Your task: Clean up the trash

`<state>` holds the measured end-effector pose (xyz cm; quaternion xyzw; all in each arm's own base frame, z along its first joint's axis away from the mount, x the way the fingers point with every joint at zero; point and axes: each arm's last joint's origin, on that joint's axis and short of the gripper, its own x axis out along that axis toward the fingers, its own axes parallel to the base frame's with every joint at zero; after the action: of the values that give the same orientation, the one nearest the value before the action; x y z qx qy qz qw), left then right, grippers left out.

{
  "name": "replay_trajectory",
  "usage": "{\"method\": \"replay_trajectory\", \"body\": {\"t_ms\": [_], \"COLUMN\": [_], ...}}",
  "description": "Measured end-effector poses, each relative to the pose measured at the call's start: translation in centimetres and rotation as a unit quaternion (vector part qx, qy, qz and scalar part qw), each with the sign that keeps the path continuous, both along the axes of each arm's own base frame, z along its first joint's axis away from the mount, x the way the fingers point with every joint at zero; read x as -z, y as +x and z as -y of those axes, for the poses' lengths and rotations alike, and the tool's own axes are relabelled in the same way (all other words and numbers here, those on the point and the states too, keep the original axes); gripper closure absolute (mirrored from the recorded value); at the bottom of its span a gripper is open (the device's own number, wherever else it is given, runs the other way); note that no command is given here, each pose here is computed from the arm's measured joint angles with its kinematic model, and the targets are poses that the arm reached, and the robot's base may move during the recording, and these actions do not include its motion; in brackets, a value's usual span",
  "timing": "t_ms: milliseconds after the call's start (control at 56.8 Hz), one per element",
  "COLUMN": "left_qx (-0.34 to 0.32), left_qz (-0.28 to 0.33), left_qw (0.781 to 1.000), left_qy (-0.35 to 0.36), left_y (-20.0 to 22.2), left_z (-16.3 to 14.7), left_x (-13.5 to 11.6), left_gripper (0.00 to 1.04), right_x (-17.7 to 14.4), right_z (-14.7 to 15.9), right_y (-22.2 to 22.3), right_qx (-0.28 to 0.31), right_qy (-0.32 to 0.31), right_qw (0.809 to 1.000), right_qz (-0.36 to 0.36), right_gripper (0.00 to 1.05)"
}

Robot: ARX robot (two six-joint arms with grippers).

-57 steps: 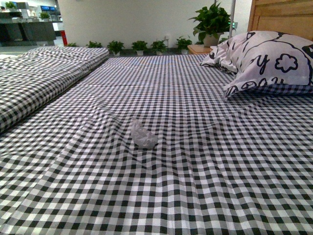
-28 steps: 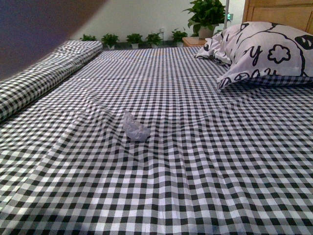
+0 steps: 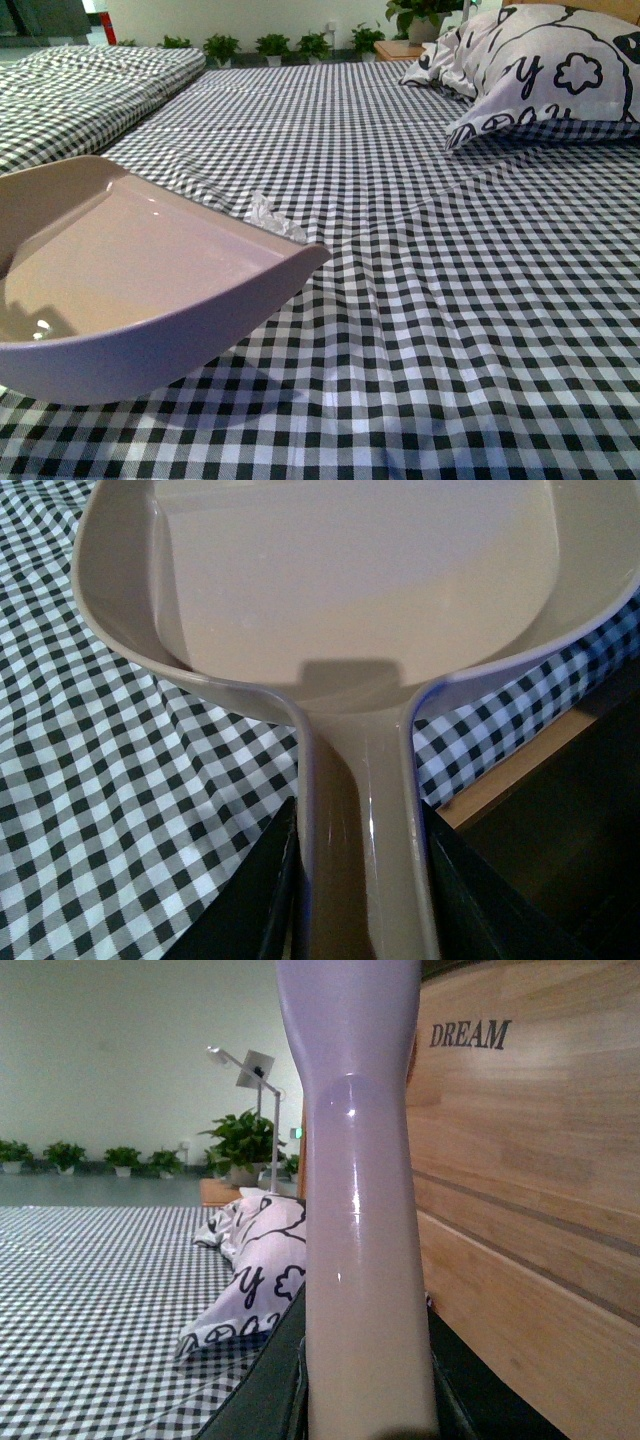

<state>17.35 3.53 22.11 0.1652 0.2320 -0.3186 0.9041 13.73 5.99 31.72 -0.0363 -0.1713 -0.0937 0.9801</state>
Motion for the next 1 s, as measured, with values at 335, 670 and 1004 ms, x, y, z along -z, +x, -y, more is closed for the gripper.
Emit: {"method": "replay_trajectory", "body": {"t_ms": [335, 670, 1004], "left_qx": [-0.014, -0.003, 0.022], "left_qz": [-0.023, 0.029, 0.034], "left_qw": [0.999, 0.997, 0.997], "left_qy": [0.042, 0.066, 0.063], "left_y": [0.5, 2.4, 4.3], "left_z": [-3.1, -3.5, -2.0], "left_x": [2.3, 2.6, 3.4], "left_gripper": [0.76, 0.76, 0.76], "right_x": [0.0, 0.0, 0.0], "right_z": [0.0, 0.0, 0.0], "right_y": [0.0, 0.0, 0.0], "right_qx": [0.0, 0.0, 0.0], "right_qy": [0.0, 0.0, 0.0], "right_qw": [1.0, 1.0, 1.0], "right_qz": [0.0, 0.0, 0.0], "right_gripper": [0.85, 0.85, 0.85]}}
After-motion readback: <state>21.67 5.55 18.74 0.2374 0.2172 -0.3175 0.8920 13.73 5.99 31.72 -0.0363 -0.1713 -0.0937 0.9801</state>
